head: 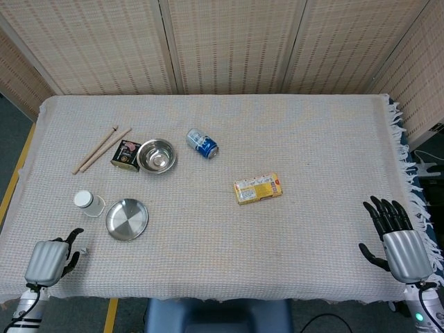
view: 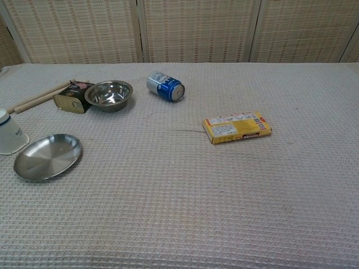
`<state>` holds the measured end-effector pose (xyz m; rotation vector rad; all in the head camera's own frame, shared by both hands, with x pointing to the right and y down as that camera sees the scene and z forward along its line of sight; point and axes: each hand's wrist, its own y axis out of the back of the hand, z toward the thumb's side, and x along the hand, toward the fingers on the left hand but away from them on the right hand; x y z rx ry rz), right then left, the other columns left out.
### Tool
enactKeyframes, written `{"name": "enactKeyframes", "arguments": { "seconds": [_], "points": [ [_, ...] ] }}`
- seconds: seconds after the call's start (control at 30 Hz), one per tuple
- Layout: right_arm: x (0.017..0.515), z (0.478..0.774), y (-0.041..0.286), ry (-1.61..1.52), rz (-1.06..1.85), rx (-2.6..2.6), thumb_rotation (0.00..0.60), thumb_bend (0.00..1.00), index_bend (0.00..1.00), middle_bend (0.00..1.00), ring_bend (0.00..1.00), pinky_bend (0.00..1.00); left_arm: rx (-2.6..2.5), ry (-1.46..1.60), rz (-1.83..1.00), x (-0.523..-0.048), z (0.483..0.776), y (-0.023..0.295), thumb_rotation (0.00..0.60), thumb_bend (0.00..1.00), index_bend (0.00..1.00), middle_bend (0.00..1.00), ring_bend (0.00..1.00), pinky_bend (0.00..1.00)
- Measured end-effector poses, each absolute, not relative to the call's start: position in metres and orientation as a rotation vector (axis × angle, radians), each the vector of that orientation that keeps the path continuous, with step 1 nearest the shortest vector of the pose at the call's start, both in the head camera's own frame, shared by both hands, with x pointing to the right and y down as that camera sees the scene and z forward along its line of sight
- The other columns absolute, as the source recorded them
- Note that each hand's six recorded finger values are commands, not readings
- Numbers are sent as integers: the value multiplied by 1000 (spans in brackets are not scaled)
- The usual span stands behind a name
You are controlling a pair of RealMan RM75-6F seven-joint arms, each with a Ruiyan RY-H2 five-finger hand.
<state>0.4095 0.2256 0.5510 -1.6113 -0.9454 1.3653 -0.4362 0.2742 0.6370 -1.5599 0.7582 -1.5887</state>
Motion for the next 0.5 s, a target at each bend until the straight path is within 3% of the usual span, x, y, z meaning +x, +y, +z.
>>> {"name": "enactKeyframes", "arguments": {
  "seconds": [0.5],
  "points": [
    [410,542,229,-955,1355,-1597,559,173,0,0,0,0,-1546,710,-1714,-446,671,280,600,378,387,880,776,869]
  ]
}}
